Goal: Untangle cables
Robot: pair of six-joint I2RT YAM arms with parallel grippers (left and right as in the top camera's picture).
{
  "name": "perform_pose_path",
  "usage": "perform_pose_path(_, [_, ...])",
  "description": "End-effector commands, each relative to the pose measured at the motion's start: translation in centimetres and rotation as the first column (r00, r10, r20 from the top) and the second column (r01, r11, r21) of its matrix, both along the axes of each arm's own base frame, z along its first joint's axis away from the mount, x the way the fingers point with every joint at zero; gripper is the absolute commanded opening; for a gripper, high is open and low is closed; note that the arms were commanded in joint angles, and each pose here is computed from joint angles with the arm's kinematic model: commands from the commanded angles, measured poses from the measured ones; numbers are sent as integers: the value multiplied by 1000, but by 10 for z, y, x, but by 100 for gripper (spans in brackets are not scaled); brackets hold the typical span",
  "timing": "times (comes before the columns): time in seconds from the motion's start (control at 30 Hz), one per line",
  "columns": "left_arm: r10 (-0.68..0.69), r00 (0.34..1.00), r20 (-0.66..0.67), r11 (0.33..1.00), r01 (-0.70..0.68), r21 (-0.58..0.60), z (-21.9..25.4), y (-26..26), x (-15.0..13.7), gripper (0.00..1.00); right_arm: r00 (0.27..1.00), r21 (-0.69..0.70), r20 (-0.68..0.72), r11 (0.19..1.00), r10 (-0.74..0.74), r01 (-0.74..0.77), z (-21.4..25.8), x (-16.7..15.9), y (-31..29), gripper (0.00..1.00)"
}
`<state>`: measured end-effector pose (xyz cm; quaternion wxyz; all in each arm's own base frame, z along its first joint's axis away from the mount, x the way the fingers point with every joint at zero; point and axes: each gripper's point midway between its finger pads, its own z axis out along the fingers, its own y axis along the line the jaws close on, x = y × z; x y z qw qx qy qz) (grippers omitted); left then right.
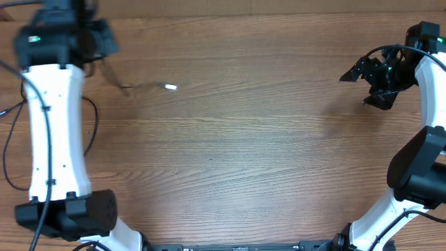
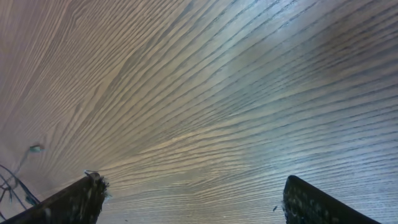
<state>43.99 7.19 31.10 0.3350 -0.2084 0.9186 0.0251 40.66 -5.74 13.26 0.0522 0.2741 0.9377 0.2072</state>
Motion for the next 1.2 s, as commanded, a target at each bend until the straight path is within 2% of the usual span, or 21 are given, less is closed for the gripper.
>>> perform_pose_path(0.0, [157,982,102,986,-163,47,29,71,-10,4,1000,-6,-5,1000,11,-11,-3,0,1,89])
perform_pose_path(0.1, [294,937,189,948,-311,66,45,136,-21,4,1000,-5,-6,1000,11,-11,-3,0,1,89])
perform_pose_path(0.2, [345,915,210,929,-365,65,48,161,-30,4,1000,-6,-5,1000,11,-11,-3,0,1,89])
perform_pose_path(0.3, [352,915,197,926,-371,65,43,165,-31,7,1000,-7,-2,1000,11,-11,-3,1,1,89])
perform_pose_path(0.37, [348,918,190,929,-365,64,41,163,-29,21,1000,-6,-1,1000,11,-11,-3,1,1,90])
perform_pose_path(0.47, [337,923,184,933,-353,64,40,158,-27,69,1000,-5,-3,1000,12,-12,-3,1,1,90])
perform_pose_path(0.5, [334,924,184,934,-351,64,39,156,-26,72,1000,-3,-2,1000,14,-14,-3,1,2,90])
perform_pose_path(0.63, [328,930,165,938,-341,61,36,152,-27,71,993,75,67,992,93,-98,10,6,26,89])
perform_pose_path(0.77, [268,957,111,963,-269,-5,25,129,-28,65,974,34,151,984,169,-176,41,7,47,90])
perform_pose_path(0.9, [69,997,41,991,-64,-119,10,60,-19,64,930,-25,266,966,255,-258,88,5,82,93])
perform_pose_path(1.07, [-161,985,-59,982,155,-105,-5,-30,-19,65,892,-84,311,944,328,-318,121,-15,110,94])
perform_pose_path(1.17, [-259,963,-73,963,252,-94,-6,-72,-20,68,878,-151,323,935,352,-320,136,-29,113,96])
